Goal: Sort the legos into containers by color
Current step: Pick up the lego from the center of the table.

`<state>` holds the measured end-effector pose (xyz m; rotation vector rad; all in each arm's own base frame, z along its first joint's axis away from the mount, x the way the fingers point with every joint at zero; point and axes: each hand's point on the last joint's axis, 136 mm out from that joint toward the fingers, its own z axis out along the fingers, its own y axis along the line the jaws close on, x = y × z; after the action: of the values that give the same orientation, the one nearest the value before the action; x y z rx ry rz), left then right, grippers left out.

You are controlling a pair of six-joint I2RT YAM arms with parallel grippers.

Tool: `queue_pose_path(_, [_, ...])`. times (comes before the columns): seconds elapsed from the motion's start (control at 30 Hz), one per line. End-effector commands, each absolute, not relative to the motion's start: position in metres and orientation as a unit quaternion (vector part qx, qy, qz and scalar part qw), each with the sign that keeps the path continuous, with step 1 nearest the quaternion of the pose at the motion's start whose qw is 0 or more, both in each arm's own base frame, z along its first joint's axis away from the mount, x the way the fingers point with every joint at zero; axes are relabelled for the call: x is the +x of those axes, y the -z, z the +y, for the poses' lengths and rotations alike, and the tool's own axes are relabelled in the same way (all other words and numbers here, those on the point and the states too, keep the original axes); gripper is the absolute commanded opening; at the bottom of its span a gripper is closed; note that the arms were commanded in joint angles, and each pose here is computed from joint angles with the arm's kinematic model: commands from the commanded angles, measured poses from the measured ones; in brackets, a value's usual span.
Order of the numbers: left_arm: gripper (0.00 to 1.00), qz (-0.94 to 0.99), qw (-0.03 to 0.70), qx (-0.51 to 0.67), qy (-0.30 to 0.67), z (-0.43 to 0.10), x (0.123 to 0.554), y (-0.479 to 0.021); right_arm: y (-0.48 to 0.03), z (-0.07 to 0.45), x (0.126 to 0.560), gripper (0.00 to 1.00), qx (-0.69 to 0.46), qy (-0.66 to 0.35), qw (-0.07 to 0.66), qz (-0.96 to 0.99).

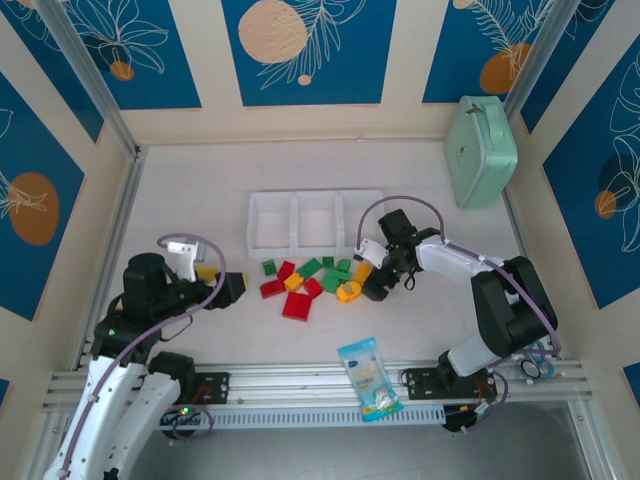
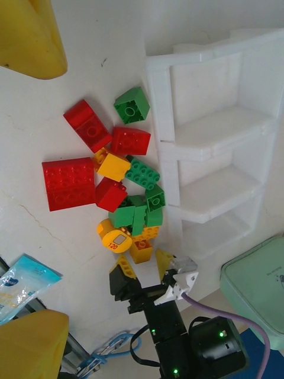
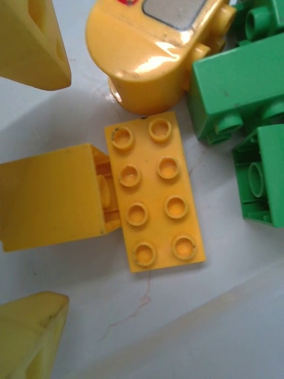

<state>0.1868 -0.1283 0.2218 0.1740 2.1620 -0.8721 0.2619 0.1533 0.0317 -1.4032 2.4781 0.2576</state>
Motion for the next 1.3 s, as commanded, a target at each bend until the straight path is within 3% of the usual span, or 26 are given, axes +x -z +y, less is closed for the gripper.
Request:
queue_pose_path(0.0, [0.99,0.842,0.403,0.083,0.350,-0.132,0.185,-0.224,-0.031,0.159,0.270,0.83,-0.491,-0.085,0.139,0.856])
queue_pose_path(0.23, [0.99,0.839,0.406,0.086,0.353,-0.133,0.185,-0.225,-0.022,0.153,0.268,0.77,-0.487,-0.075,0.130,0.860])
queue_pose_path(0.5, [0.99,0.837,0.407,0.086,0.354,-0.133,0.185,-0.225,-0.009,0.153,0.254,0.59,-0.500,-0.069,0.115,0.856])
queue_pose_path(0.73, [0.99,0.833,0.418,0.087,0.351,-0.132,0.185,-0.227,-0.008,0.153,0.245,0.51,-0.509,-0.057,0.098,0.853])
queue_pose_path(0.97, [0.99,0.832,0.418,0.088,0.354,-0.132,0.185,-0.227,-0.026,0.153,0.240,0.21,-0.505,-0.055,0.121,0.853])
queue_pose_path(1.13, [0.99,0.827,0.421,0.097,0.361,-0.135,0.183,-0.230,-0.052,0.153,0.226,0.12,-0.496,-0.055,0.128,0.857])
queue_pose_path(1.27, [0.99,0.825,0.422,0.098,0.362,-0.135,0.183,-0.231,-0.093,0.160,0.230,0.11,-0.465,-0.073,0.195,0.860])
